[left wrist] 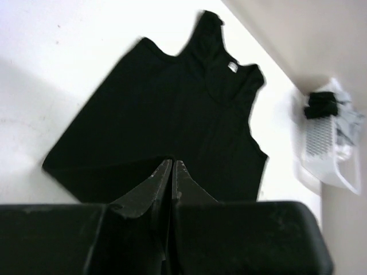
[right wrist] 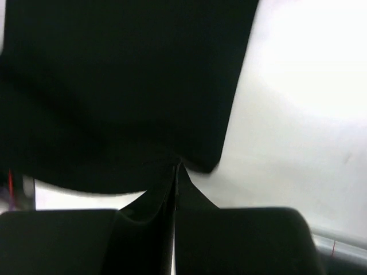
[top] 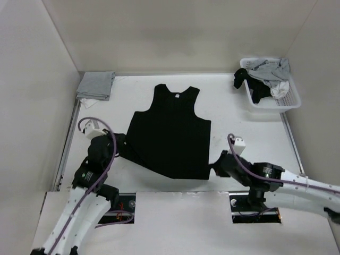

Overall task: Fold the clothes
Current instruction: Fold the tank top

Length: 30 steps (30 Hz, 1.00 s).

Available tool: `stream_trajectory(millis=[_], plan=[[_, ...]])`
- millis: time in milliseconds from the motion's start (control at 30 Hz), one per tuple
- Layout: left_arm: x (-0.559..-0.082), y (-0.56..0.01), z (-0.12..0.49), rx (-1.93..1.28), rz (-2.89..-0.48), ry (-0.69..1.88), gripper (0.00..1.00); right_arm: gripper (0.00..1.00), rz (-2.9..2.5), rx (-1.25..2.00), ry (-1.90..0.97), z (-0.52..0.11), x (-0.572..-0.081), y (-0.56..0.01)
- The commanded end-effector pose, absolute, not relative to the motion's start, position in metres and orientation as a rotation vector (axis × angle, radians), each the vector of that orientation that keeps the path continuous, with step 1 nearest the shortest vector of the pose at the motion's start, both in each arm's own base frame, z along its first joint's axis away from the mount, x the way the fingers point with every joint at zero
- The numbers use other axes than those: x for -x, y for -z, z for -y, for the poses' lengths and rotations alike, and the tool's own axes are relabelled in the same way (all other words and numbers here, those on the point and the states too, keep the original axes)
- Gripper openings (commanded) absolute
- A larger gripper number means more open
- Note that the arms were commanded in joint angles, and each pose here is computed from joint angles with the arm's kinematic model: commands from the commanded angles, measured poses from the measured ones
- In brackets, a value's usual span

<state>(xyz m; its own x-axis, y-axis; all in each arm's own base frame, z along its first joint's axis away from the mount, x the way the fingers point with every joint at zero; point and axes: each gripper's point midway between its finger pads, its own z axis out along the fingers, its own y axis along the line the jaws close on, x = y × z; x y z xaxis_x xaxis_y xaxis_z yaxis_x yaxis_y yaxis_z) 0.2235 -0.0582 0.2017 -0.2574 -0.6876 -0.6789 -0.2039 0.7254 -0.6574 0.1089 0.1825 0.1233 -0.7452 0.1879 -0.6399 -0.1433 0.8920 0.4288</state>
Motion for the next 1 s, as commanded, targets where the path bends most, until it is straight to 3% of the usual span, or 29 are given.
stream_trajectory(millis=[0, 300, 500, 567, 633, 700, 767, 867, 967], plan=[[-0.281, -0.215, 0.060, 0.726, -1.711, 0.515, 0.02, 0.00, -2.112, -0.097, -0.654, -0.197, -0.183, -0.181], [-0.443, -0.234, 0.057, 0.787, -1.643, 0.432, 0.02, 0.00, -1.932, -0.286, -0.622, -0.157, -0.389, -0.251], [-0.547, -0.229, 0.072, 0.772, -1.666, 0.407, 0.02, 0.00, -1.965, -0.346, -0.577, -0.137, -0.503, -0.251], [-0.578, -0.216, 0.076, 0.770, -1.696, 0.396, 0.10, 0.01, -1.992, -0.379, -0.554, -0.132, -0.539, -0.240], [-0.601, -0.202, 0.079, 0.764, -1.733, 0.401, 0.27, 0.14, -2.018, -0.412, -0.544, -0.132, -0.570, -0.222], [-0.606, -0.194, 0.073, 0.784, -1.742, 0.400, 0.34, 0.30, -2.039, -0.442, -0.549, -0.133, -0.585, -0.205], [-0.592, -0.197, 0.063, 0.806, -1.719, 0.388, 0.34, 0.38, -2.074, -0.456, -0.560, -0.137, -0.580, -0.187], [-0.546, -0.192, 0.052, 0.833, -1.685, 0.369, 0.33, 0.38, -2.100, -0.497, -0.528, -0.129, -0.551, -0.164], [-0.478, -0.162, 0.047, 0.884, -1.686, 0.358, 0.32, 0.30, -2.090, -0.481, -0.522, -0.140, -0.505, -0.149]])
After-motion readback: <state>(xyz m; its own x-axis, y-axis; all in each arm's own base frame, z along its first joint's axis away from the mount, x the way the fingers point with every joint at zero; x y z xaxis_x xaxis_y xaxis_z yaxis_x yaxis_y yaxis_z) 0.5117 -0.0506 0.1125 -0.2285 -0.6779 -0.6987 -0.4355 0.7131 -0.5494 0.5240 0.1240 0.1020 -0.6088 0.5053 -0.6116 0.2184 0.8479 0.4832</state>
